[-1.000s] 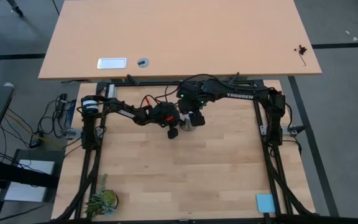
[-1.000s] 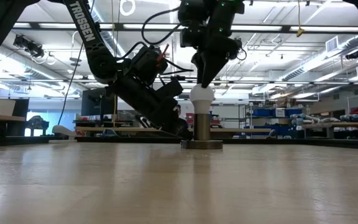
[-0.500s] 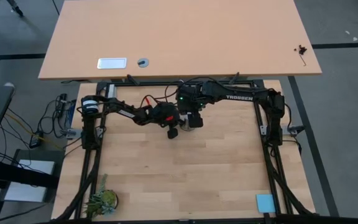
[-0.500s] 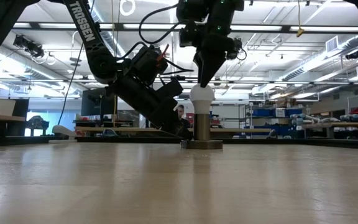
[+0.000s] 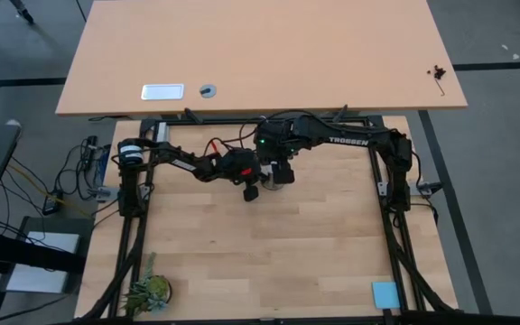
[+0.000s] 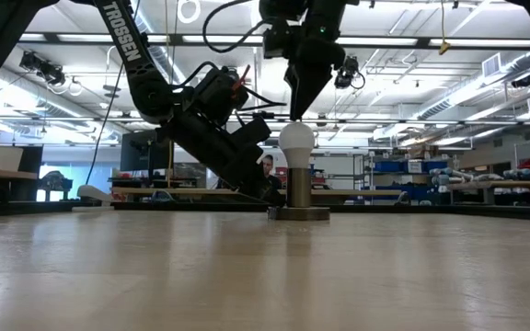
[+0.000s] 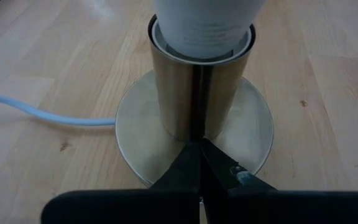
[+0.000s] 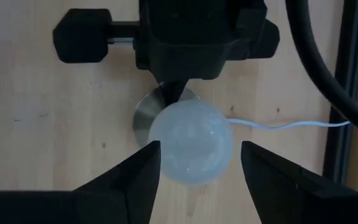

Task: Screw lightbulb
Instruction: Insert the white lightbulb into the gold lamp

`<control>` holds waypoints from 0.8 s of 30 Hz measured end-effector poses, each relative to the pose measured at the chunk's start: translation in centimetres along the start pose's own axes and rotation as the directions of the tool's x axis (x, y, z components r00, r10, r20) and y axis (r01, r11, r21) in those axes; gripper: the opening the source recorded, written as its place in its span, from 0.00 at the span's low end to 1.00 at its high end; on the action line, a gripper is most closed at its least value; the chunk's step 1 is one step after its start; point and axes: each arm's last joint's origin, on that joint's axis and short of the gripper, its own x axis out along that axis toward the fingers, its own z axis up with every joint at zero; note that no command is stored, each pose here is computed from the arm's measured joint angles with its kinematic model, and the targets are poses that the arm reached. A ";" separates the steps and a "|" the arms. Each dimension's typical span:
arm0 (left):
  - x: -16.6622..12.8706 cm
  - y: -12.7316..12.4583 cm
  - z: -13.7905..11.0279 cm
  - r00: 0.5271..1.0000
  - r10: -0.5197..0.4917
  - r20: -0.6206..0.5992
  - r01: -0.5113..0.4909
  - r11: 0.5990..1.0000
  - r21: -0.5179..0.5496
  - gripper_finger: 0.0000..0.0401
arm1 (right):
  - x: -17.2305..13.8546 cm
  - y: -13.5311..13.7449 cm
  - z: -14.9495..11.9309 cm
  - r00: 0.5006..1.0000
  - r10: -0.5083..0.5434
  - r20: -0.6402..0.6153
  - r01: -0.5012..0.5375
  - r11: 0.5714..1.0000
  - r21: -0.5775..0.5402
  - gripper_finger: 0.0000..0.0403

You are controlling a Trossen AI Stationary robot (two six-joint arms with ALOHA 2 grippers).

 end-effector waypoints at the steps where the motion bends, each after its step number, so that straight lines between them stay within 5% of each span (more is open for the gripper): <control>1: 0.0 0.0 0.0 1.000 0.000 0.000 0.000 1.000 0.002 0.00 | 0.0 0.0 0.0 1.000 -0.007 -0.003 0.007 1.000 -0.003 0.57; 24: 0.0 0.0 0.0 1.000 0.000 -0.001 0.000 1.000 0.014 0.00 | -0.1 -0.4 0.9 0.995 -0.049 0.091 0.052 0.998 -0.034 0.57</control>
